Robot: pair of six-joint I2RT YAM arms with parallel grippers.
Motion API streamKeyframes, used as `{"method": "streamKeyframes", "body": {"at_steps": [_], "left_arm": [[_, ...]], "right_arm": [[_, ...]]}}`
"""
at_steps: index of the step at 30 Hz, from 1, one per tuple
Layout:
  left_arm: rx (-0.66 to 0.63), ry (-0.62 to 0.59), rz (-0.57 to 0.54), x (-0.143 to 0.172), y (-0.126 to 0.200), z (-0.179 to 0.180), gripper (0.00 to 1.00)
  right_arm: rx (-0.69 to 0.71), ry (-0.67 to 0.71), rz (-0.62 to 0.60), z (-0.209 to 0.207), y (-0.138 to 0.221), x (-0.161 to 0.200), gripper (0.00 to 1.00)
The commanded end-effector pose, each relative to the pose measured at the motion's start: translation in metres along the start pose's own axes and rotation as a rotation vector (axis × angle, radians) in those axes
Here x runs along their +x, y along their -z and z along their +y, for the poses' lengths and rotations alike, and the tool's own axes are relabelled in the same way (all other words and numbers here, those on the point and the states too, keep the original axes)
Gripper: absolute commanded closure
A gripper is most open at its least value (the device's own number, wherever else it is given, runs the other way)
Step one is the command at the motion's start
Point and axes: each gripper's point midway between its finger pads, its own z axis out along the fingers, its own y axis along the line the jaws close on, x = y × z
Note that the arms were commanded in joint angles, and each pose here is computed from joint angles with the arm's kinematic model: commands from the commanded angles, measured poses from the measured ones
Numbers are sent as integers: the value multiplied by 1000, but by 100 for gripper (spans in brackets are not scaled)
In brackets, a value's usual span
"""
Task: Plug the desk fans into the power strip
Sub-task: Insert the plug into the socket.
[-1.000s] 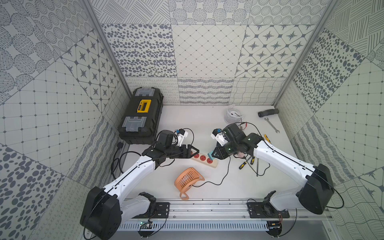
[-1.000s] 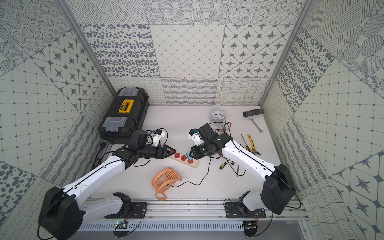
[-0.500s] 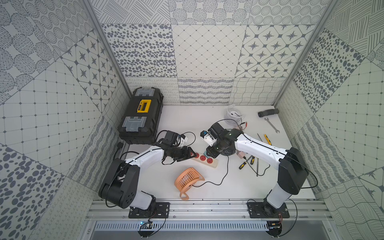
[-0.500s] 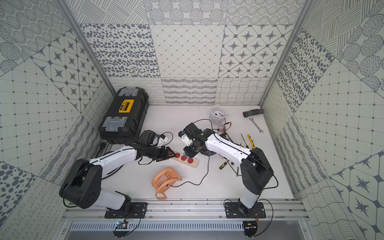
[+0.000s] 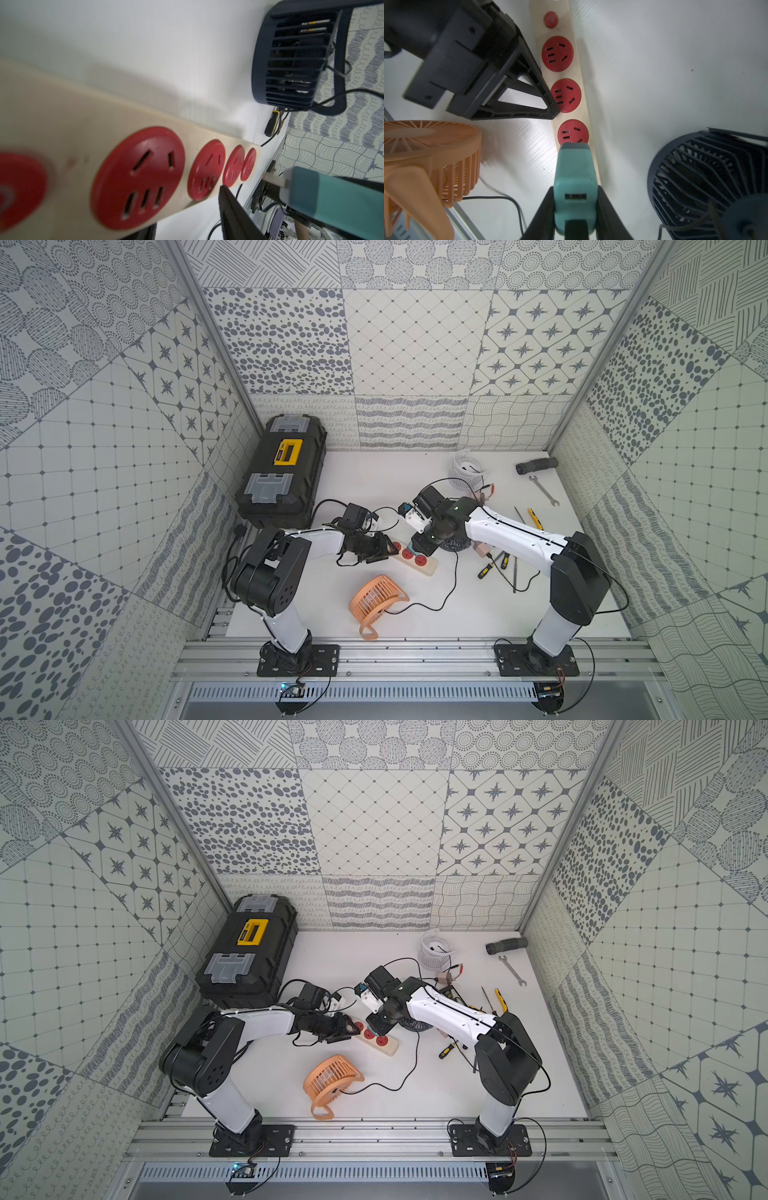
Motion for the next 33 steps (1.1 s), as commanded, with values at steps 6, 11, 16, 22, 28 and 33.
{"method": "streamKeyframes", "body": {"at_steps": [6, 11, 16, 22, 28, 33], "left_arm": [[82, -163, -228, -51, 15, -32, 48], [1, -97, -313, -62, 33, -8, 52], [-59, -55, -343, -69, 39, 9, 58], [-68, -28, -406, -86, 48, 17, 65], [-130, -59, -467, -98, 62, 23, 56], [-155, -109, -475, -106, 63, 22, 49]], "right_arm": [[43, -71, -79, -8, 4, -35, 81], [32, -93, -87, -7, -3, -48, 81], [22, -102, -98, -6, -12, -62, 80], [10, -106, -113, -3, -24, -79, 80], [1, -117, -121, -1, -32, -91, 80], [-3, -117, -114, 1, -40, -95, 80]]}}
